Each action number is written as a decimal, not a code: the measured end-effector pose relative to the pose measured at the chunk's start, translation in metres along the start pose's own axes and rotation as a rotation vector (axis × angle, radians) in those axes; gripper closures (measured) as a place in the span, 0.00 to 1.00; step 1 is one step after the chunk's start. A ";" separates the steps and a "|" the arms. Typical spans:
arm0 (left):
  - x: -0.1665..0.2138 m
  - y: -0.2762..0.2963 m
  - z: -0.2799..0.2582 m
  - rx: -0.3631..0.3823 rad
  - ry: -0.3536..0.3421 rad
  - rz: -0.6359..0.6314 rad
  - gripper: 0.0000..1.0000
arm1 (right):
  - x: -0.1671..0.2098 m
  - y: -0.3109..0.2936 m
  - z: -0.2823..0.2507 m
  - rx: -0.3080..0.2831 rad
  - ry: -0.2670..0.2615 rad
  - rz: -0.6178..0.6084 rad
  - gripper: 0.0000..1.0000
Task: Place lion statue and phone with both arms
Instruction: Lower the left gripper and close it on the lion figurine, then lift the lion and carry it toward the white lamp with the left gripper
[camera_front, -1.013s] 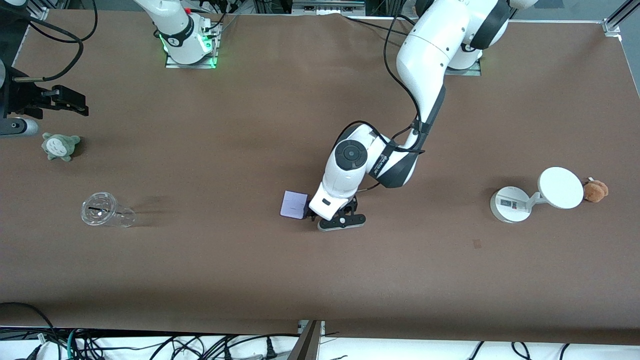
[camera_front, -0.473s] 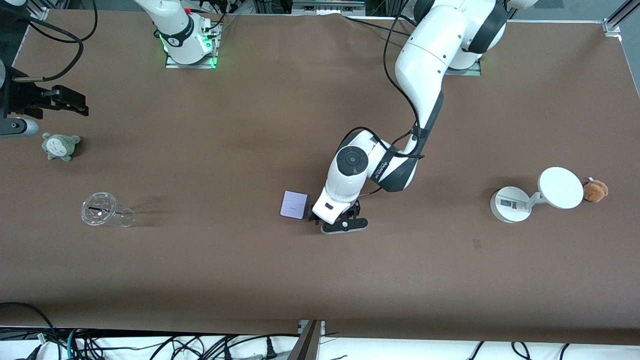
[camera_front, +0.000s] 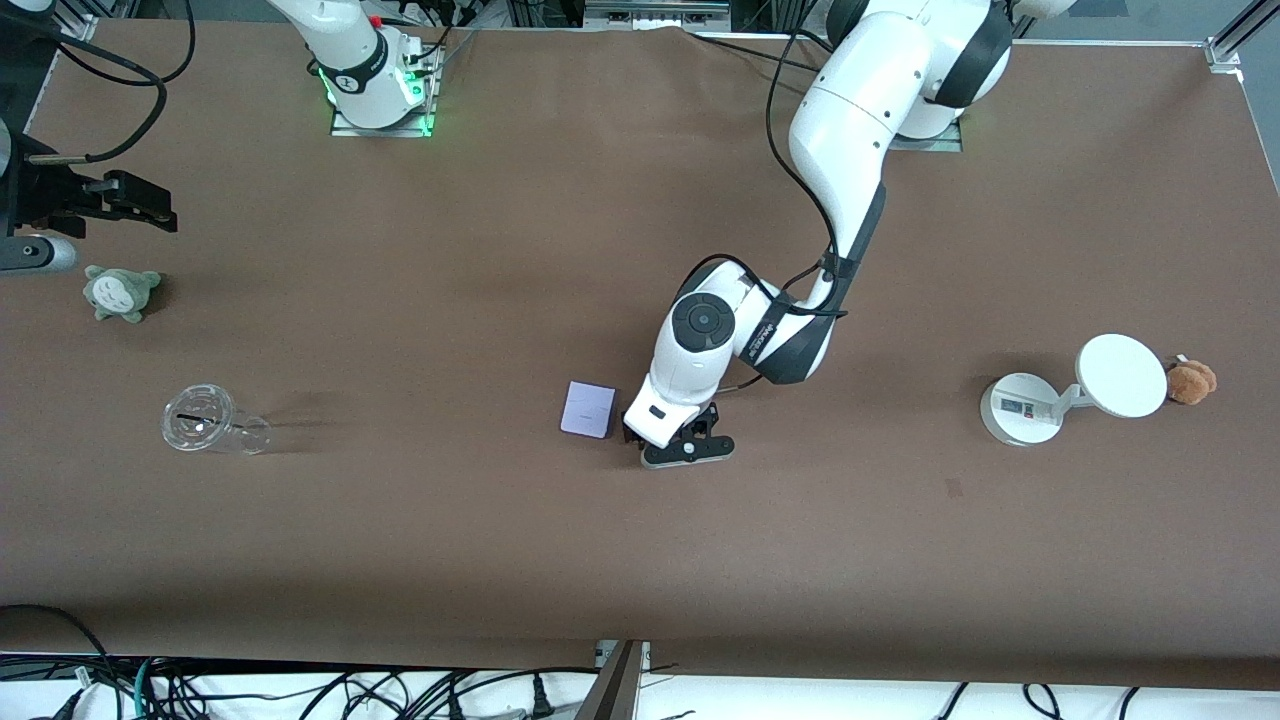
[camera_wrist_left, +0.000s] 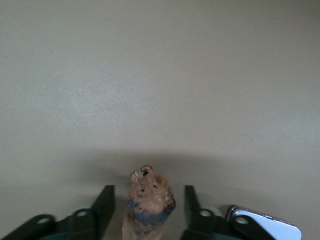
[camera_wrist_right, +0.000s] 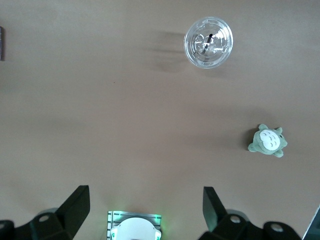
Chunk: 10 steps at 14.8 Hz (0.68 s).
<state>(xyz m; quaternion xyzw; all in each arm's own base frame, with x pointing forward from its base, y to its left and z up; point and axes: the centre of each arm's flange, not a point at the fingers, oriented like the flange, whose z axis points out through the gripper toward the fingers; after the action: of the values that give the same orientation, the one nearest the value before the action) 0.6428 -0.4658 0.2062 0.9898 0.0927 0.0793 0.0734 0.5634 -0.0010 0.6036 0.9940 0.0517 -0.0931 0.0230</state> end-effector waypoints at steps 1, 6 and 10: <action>-0.001 0.002 -0.001 -0.001 0.001 0.003 0.52 | 0.000 0.000 0.000 0.000 0.000 0.000 0.00; 0.005 -0.002 -0.003 0.002 0.009 -0.003 0.63 | 0.000 0.000 0.000 0.000 0.000 0.000 0.00; 0.034 -0.032 -0.014 0.045 -0.011 0.042 0.63 | 0.000 0.000 0.000 0.000 0.000 0.000 0.00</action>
<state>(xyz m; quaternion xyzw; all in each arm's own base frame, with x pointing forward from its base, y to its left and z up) 0.6680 -0.4259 0.2199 0.9933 0.0731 0.0735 0.0501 0.5634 -0.0009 0.6036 0.9940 0.0518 -0.0931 0.0230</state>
